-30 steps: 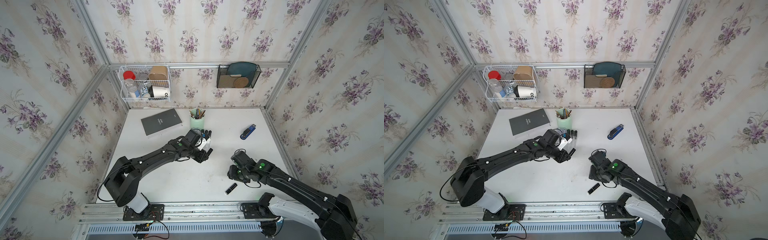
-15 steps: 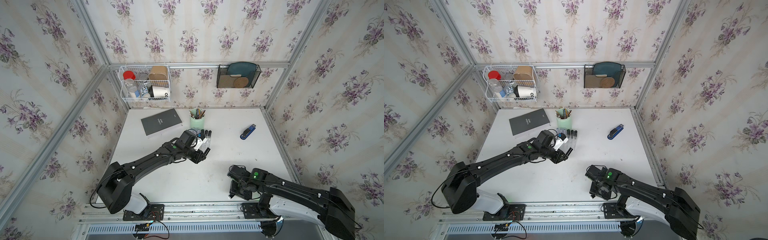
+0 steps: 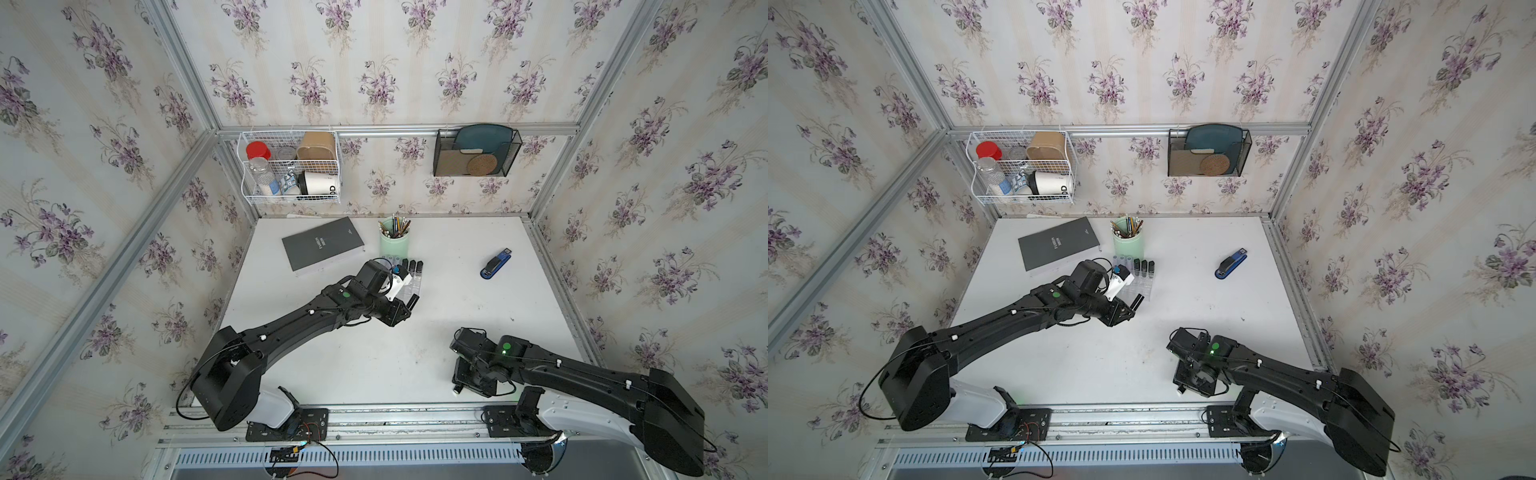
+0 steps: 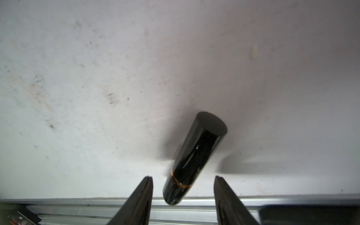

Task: Arrange the lipsticks in the organizer
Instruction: Adjust the lipstick at the center of the board, then place the lipstick in the storage box, then pick up the lipstick at the center of the board.

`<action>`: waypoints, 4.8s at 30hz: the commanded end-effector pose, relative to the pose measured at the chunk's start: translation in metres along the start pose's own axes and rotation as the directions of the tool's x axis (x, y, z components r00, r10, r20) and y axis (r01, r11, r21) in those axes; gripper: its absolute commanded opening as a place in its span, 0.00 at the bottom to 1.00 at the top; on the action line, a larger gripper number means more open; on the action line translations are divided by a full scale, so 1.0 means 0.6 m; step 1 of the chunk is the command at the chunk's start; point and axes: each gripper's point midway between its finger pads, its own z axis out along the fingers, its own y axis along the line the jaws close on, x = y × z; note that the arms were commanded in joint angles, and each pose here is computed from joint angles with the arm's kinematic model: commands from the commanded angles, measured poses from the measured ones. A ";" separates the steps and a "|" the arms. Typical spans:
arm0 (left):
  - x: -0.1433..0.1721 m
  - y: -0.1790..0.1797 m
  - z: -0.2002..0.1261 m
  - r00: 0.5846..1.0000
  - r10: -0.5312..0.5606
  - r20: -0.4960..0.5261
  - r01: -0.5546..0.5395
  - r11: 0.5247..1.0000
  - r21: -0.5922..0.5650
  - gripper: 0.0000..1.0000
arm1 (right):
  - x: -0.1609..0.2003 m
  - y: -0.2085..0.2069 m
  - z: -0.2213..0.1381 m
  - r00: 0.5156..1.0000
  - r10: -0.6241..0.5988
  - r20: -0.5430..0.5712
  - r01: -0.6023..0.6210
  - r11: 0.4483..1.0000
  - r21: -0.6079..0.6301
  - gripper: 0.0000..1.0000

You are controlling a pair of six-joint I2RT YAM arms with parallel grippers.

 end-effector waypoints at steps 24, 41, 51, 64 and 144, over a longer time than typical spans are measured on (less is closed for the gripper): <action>-0.019 0.008 -0.103 0.879 0.142 0.456 -0.194 0.979 0.069 0.00 | -0.086 0.384 -0.244 0.648 -0.414 0.639 0.748 0.504 -0.432 0.57; -0.022 -0.011 -0.114 0.860 0.144 0.489 -0.224 0.969 0.107 0.00 | -0.172 0.431 -0.248 0.734 -0.322 0.598 0.645 0.604 -0.467 0.39; -0.031 0.001 -0.114 0.870 0.119 0.478 -0.174 0.982 0.074 0.04 | -0.172 0.453 -0.233 0.768 -0.306 0.563 0.617 0.590 -0.520 0.24; -0.007 0.178 -0.182 0.830 -0.208 0.517 0.341 0.923 -0.176 0.81 | -0.309 0.450 -0.235 0.545 -0.163 0.822 0.621 0.738 -0.266 0.12; 0.041 0.254 0.081 0.966 -0.253 0.045 0.257 0.946 -0.199 0.59 | -0.354 0.374 -0.216 0.371 -0.154 0.916 0.520 0.851 -0.068 0.50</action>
